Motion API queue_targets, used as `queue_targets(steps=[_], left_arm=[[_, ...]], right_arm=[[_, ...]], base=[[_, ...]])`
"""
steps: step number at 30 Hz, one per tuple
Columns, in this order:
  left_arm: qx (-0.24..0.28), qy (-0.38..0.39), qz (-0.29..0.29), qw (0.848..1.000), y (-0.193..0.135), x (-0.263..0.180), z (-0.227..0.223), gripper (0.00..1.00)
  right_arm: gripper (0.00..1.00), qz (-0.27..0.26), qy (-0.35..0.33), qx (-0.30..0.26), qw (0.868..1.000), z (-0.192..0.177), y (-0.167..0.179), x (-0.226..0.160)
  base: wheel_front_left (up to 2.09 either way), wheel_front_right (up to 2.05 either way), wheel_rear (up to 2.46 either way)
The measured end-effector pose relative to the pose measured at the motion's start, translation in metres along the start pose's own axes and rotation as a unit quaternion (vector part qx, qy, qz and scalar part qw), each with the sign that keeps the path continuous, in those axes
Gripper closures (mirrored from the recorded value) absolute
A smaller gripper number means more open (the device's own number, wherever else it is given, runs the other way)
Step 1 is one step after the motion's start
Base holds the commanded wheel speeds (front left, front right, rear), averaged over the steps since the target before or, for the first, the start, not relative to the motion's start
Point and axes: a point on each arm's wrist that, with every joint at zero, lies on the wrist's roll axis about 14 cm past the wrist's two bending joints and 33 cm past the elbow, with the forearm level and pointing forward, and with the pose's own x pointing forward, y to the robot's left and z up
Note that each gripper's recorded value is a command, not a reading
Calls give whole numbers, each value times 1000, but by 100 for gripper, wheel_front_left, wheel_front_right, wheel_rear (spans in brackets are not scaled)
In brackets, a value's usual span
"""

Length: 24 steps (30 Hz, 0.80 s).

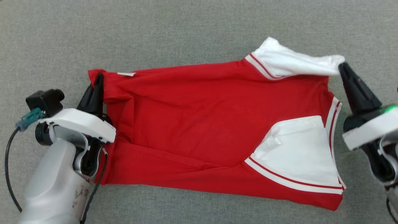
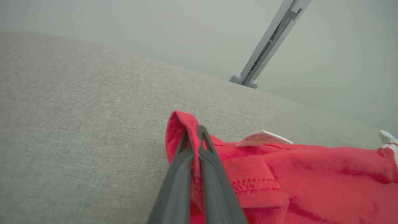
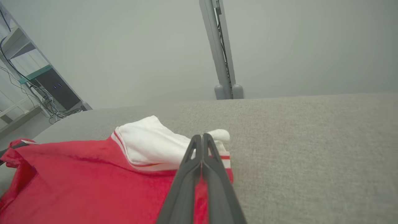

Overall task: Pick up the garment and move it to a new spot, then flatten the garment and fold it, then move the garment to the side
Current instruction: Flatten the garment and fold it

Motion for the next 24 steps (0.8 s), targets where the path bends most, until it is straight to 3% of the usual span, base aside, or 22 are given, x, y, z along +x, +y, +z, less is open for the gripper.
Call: queue_targets(steps=[8, 21, 22, 23, 24], left_arm=[[-35, 3, 8, 999, 2, -33, -10, 100], [-58, 42, 30, 997, 5, -79, -24, 100], [-59, 44, 36, 997, 7, -81, -25, 31], [-58, 40, 42, 997, 9, -83, -25, 0], [-55, 38, 45, 997, 10, -83, -24, 0]], right_arm=[[100, -19, -6, 99, 995, -32, 25, -65], [100, -60, 48, 183, 980, -74, 50, -128], [88, -60, 58, 188, 979, -79, 53, -131], [51, -61, 60, 190, 978, -81, 56, -133], [0, -59, 63, 185, 979, -82, 58, -133]], base=[[0, 0, 0], [0, 0, 0], [0, 0, 0], [0, 0, 0], [0, 0, 0]])
